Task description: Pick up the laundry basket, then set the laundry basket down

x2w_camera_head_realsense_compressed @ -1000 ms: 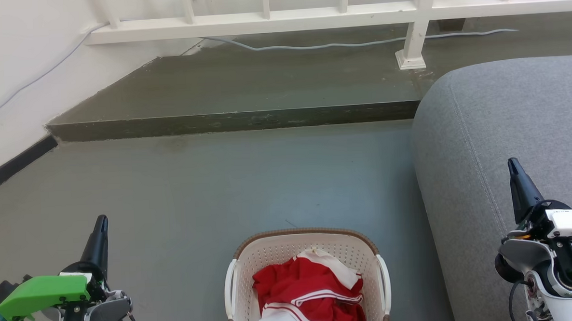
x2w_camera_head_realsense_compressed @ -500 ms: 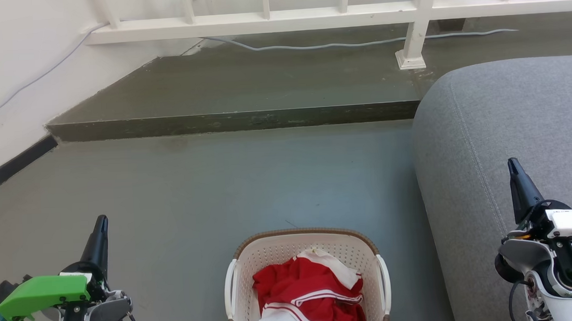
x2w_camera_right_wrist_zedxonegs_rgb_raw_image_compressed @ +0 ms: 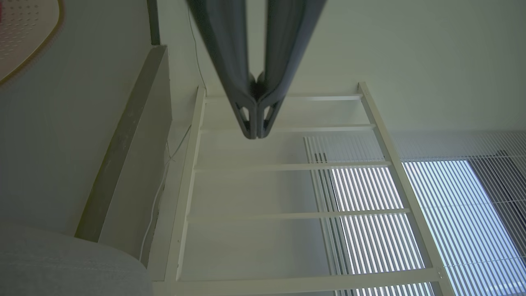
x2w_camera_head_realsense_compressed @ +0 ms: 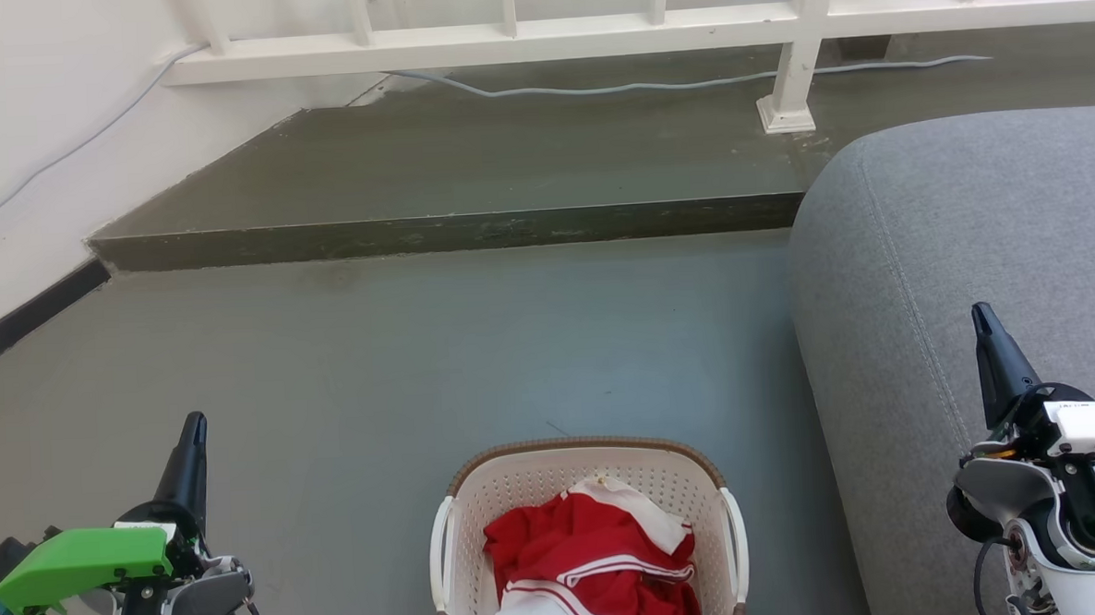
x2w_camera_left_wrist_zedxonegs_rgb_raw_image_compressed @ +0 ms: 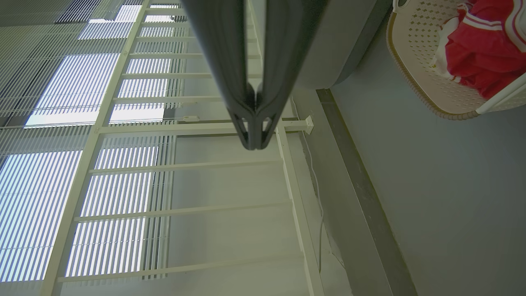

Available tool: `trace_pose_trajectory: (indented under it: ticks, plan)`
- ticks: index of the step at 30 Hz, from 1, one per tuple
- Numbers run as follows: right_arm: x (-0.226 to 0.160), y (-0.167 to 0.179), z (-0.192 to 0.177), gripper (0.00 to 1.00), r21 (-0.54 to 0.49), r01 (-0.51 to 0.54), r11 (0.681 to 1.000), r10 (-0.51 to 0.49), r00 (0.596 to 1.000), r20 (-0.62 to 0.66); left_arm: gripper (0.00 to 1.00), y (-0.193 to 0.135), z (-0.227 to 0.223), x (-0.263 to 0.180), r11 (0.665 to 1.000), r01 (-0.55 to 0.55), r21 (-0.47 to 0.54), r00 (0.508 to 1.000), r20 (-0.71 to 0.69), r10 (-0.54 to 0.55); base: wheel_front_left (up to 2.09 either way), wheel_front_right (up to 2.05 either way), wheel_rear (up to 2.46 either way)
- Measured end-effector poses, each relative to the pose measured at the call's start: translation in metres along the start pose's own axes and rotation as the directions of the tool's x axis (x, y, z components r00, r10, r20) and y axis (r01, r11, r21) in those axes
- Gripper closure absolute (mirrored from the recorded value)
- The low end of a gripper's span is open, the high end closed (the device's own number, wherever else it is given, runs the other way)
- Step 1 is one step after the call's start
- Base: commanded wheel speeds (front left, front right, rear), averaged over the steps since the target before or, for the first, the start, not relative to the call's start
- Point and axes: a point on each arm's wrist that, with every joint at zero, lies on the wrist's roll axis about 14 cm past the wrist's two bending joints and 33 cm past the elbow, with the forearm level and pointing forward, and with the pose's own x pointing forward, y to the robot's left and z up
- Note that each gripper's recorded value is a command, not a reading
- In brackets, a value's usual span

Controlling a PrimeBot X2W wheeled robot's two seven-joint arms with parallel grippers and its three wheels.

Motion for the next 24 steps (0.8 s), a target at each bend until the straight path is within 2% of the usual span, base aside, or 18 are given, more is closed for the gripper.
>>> trace_pose_trajectory:
  ticks: [24]
  plan:
    - [0.0, -0.0001, -0.0009, 1.0, 0.001, 0.0, 1.0, 0.0, 1.0, -0.006, 1.0, 0.0, -0.0001, 0.0, 1.0, 0.0, 0.0, 1.0, 0.0, 0.0, 0.0, 0.0, 0.0]
